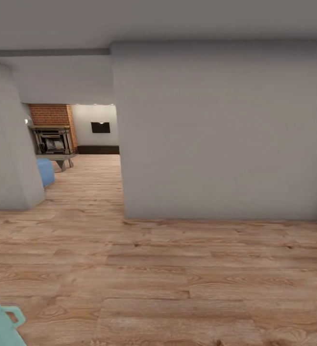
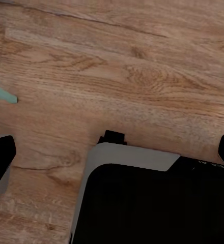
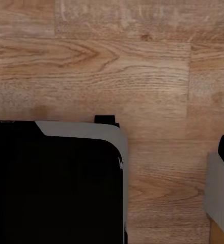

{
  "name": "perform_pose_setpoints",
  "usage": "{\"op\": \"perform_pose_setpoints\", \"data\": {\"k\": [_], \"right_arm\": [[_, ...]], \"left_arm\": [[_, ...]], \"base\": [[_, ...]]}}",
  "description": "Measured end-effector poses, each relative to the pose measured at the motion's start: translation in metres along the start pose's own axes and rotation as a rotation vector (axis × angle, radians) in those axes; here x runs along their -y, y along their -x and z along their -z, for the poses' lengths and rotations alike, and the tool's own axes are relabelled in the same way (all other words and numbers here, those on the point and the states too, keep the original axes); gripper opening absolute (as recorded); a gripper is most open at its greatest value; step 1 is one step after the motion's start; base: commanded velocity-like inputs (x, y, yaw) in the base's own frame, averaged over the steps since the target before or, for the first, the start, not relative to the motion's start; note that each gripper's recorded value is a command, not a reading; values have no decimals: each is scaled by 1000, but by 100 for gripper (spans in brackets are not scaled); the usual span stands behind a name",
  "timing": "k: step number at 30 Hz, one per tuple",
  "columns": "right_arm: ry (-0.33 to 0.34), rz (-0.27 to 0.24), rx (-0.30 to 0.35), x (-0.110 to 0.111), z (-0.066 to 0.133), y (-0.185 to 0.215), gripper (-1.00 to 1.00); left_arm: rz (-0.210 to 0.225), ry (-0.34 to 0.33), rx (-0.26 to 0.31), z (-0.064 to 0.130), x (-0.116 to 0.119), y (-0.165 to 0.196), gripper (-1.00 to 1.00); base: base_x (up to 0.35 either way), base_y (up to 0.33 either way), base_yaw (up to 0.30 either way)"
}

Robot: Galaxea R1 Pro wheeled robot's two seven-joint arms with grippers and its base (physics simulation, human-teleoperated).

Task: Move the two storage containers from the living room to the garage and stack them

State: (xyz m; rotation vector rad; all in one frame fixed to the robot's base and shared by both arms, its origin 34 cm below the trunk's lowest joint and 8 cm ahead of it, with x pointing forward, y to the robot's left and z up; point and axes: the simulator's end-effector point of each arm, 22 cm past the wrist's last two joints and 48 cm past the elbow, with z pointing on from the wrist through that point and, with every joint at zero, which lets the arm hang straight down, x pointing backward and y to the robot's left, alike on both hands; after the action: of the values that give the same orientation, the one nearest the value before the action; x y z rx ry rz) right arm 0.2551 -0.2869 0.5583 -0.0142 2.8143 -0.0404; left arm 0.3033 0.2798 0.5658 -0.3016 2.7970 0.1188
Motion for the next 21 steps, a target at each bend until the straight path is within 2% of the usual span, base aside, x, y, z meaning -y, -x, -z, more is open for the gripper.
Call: {"op": "perform_pose_setpoints", "data": {"k": [6,21], "right_arm": [[1,0,-1,-1,0,0,100],[1,-3,-2,-1,0,-1,100]], "left_arm": [[0,0,0,0,0,0,100],[0,-1,0,0,1,0,100]], "base": [[323,0,73],[323,0,6]]}}
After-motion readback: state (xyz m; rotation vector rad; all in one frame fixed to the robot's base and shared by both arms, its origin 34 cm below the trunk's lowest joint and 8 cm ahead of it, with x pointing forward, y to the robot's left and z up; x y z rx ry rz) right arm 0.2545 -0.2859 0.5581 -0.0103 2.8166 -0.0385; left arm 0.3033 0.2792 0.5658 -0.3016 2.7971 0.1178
